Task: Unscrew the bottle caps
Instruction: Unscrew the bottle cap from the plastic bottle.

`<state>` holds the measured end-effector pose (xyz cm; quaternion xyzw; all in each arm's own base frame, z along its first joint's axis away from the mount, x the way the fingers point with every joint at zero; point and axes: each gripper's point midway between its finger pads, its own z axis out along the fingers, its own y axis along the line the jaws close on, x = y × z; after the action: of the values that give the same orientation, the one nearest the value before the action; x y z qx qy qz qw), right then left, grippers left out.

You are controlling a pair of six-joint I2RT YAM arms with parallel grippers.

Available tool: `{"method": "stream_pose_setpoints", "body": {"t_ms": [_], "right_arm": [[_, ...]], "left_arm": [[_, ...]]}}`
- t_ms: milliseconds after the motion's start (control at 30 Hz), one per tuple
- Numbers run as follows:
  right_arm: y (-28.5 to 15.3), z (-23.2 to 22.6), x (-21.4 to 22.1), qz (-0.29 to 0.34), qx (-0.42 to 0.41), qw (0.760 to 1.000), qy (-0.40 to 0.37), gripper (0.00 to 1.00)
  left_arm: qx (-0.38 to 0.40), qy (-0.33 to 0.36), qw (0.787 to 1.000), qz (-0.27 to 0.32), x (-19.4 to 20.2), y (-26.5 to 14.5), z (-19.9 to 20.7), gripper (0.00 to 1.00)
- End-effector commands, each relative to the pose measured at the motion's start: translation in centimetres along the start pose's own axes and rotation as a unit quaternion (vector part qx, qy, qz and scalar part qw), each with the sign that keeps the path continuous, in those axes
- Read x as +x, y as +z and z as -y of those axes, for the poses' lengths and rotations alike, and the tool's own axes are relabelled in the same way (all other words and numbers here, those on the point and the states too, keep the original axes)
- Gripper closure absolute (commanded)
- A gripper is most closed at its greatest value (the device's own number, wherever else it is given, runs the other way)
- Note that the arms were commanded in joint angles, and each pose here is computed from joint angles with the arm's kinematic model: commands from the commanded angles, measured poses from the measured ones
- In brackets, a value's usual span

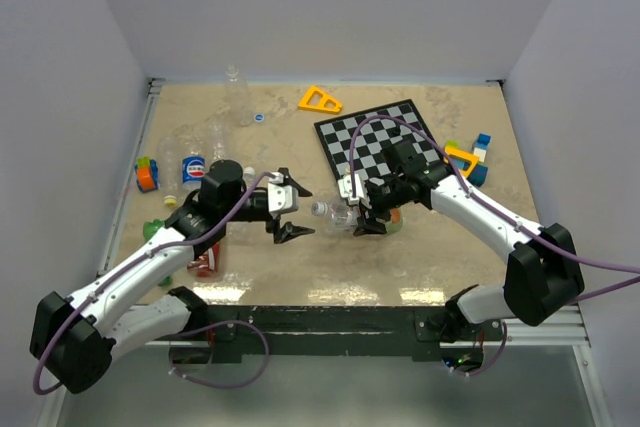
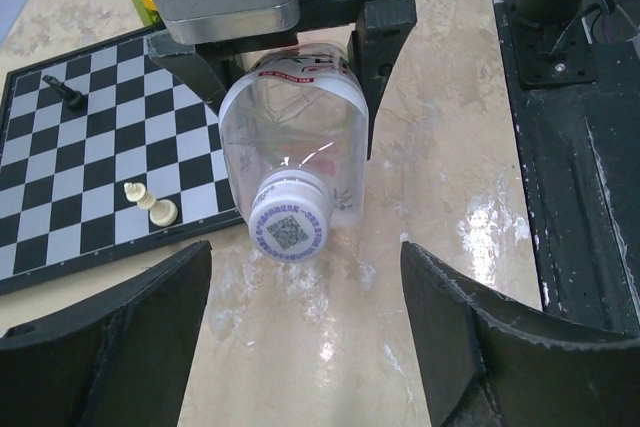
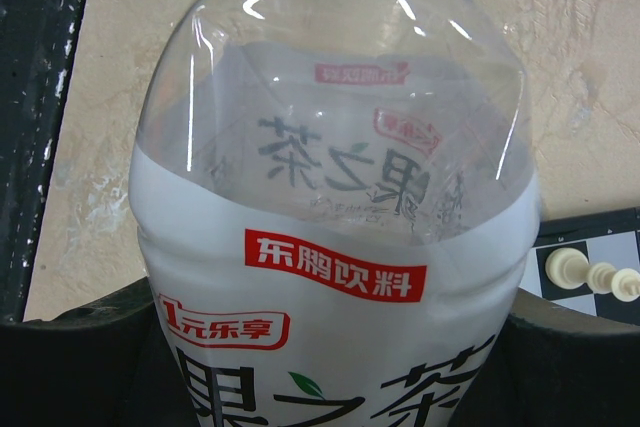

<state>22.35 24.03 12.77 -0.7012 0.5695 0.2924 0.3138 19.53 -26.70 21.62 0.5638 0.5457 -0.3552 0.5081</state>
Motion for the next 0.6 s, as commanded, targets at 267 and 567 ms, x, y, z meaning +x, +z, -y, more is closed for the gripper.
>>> {"method": "stream_pose_setpoints", "body": {"t_ms": [267,567], "right_arm": [[-0.09,0.01,-0.64,0.010,-0.001,1.000,-0.011,0.92],[-0.16,0.00,-0.64,0.009,0.000,1.000,-0.011,0.91]], "left_arm": [[0.022,0.049,0.997,0.058,-3.85,1.21,-0.77,0.37],[0.024,0.031,0.998,0.055,-3.40,1.62,-0.80,0.70]]}}
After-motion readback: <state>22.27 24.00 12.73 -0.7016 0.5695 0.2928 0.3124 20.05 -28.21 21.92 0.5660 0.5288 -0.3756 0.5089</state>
